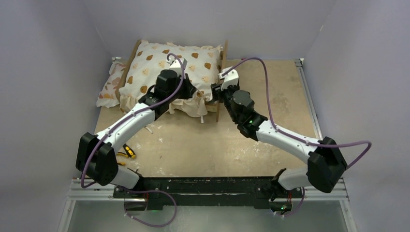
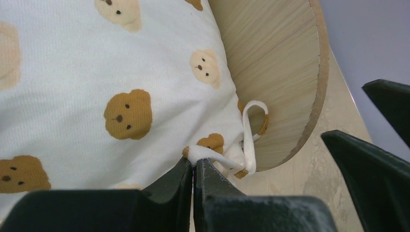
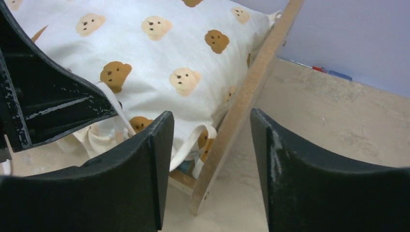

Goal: Set up the pet bed

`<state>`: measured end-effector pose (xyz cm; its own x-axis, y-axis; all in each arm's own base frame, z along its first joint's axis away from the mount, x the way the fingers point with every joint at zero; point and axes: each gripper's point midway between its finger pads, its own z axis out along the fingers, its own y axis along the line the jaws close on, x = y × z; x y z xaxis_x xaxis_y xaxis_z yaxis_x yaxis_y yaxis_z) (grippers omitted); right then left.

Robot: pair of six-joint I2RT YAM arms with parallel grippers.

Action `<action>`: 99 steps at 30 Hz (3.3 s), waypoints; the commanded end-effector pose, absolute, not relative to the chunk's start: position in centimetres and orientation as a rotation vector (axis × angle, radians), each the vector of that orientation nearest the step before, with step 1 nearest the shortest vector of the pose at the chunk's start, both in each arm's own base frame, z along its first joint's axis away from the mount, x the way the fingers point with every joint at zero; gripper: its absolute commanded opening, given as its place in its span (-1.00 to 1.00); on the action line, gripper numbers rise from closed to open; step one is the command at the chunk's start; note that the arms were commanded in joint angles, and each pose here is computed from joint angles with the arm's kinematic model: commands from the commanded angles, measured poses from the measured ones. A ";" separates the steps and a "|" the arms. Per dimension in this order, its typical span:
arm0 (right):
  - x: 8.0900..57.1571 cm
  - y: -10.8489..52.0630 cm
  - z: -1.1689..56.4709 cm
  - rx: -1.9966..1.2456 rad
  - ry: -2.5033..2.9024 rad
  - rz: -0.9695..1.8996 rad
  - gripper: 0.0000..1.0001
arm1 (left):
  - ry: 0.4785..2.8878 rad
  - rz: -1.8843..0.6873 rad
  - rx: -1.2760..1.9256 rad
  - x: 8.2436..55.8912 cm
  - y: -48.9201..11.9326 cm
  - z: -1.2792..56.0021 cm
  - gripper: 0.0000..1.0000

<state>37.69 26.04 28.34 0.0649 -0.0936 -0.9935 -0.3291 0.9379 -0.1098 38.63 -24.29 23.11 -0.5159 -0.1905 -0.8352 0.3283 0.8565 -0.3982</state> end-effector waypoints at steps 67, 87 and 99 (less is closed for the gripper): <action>38.6 22.5 20.6 0.090 1.983 0.012 0.75 | 1.977 -0.538 0.211 36.0 -28.1 20.3 -1.00; 39.9 19.5 16.4 0.166 2.005 -0.298 0.79 | 1.983 -0.543 0.212 35.8 -28.1 19.7 -1.00; 43.3 19.8 13.7 0.110 2.081 -0.118 0.73 | 1.981 -0.469 0.233 36.6 -27.6 18.2 -1.00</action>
<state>41.22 20.30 13.92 -0.4839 0.0083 -0.8751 0.1705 0.9817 -0.0850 35.58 -27.63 17.86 -0.4989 -0.0593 -0.8647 0.3581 0.8944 -0.2679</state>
